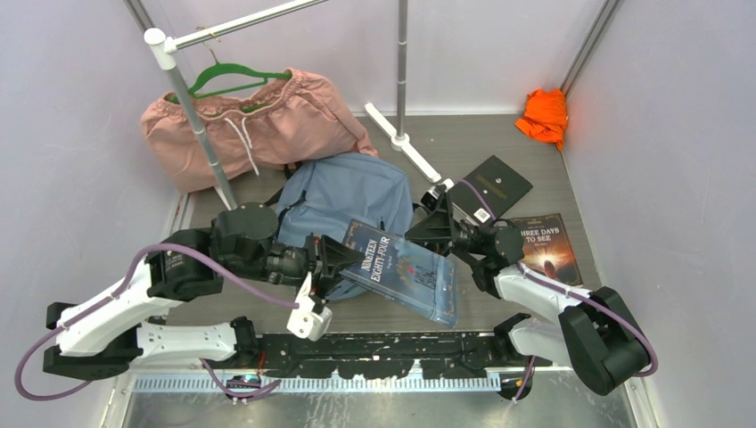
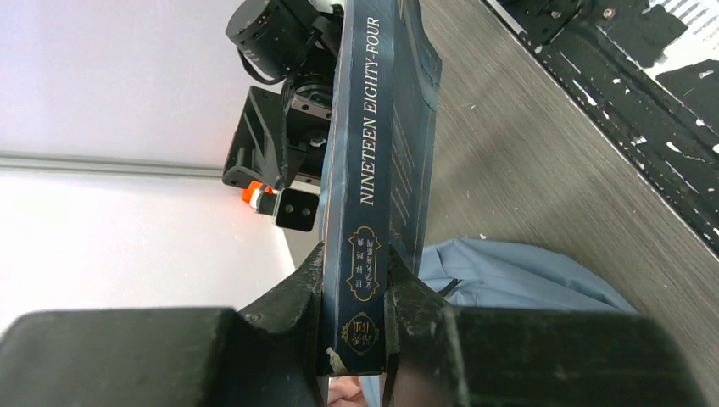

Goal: Pack the student bag
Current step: Adjust the book.

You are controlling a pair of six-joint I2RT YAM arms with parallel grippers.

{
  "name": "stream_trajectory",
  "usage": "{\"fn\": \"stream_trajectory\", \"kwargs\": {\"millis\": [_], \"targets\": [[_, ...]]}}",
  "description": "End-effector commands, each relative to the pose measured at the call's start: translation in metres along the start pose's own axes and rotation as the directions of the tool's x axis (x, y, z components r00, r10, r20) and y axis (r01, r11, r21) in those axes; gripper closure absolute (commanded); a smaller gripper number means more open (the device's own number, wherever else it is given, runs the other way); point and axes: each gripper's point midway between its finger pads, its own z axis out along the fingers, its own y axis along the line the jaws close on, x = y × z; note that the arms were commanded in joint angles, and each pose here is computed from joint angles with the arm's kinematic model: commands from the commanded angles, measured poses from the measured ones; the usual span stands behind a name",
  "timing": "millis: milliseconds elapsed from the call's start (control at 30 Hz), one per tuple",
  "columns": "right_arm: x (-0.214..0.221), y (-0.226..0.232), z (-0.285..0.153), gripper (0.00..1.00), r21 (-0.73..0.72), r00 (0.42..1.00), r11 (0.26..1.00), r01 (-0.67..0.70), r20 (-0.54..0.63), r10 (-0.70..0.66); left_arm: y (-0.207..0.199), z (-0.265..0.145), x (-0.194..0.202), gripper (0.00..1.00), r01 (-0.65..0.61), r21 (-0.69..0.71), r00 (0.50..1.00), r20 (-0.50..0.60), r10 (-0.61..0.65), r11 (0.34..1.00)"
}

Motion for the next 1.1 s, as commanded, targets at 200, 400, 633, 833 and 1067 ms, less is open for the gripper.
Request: {"fn": "stream_trajectory", "kwargs": {"millis": [200, 400, 633, 833, 1067], "targets": [[0.012, 0.019, 0.0, 0.0, -0.012, 0.987, 0.988, -0.153, -0.059, 0.152, 0.079, -0.043, -0.057, 1.0, -0.152, -0.3, 0.972, 0.13, 0.198, 0.942], [0.013, 0.026, 0.004, 0.0, -0.023, 0.988, 0.99, -0.14, -0.073, 0.138, 0.086, -0.044, -0.061, 1.0, -0.18, -0.326, 0.964, 0.128, 0.232, 0.928], [0.019, 0.035, 0.006, 0.0, -0.047, 0.988, 0.989, -0.137, -0.083, 0.133, 0.084, -0.029, -0.051, 1.0, -0.172, -0.294, 0.971, 0.11, 0.212, 0.94], [0.025, 0.051, 0.007, 0.0, -0.079, 0.987, 0.987, -0.137, -0.098, 0.129, 0.083, -0.029, -0.042, 1.0, -0.141, -0.301, 0.981, 0.088, 0.174, 0.943], [0.037, 0.061, 0.007, 0.0, -0.068, 0.982, 0.989, -0.13, -0.149, 0.119, 0.083, -0.033, -0.032, 1.0, -0.125, -0.322, 0.986, 0.063, 0.153, 0.938]]}}
